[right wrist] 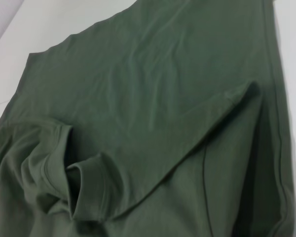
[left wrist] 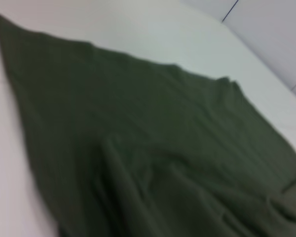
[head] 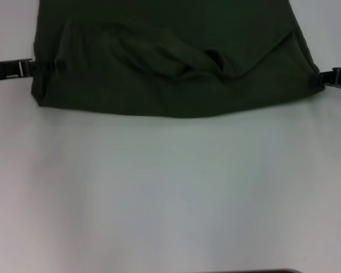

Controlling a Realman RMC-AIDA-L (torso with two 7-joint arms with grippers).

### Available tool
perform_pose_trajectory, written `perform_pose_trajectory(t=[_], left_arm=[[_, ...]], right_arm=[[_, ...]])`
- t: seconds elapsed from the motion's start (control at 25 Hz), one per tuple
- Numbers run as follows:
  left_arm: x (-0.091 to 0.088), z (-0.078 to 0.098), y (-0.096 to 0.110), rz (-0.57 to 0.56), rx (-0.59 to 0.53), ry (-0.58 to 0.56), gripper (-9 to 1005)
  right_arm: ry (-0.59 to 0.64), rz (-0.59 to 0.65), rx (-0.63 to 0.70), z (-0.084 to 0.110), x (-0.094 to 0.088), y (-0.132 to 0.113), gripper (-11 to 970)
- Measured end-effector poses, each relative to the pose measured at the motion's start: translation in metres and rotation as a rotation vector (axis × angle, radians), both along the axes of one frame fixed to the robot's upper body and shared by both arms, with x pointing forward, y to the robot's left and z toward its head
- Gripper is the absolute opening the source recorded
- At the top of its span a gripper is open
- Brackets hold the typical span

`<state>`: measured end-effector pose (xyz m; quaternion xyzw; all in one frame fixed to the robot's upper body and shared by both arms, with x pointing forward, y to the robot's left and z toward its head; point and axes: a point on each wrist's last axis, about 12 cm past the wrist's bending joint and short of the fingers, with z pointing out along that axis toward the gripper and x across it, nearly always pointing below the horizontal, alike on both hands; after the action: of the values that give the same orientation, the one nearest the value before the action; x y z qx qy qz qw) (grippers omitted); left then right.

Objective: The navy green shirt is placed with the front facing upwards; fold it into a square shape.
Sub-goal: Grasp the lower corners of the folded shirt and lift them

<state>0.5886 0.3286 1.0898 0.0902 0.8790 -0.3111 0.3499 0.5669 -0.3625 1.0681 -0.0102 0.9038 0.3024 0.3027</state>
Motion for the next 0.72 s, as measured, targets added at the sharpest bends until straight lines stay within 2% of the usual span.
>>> perform_pose_trajectory(t=[0.28,0.72], left_arm=[[-0.008,-0.004,-0.001,-0.087,0.052,0.046,886],[-0.008,-0.008,-0.021,-0.176,0.078,0.044,863]], right_arm=[[0.001,-0.011,0.003,0.000,-0.001,-0.003,30],[0.003,-0.014,0.005,0.000,-0.001,-0.003,29]])
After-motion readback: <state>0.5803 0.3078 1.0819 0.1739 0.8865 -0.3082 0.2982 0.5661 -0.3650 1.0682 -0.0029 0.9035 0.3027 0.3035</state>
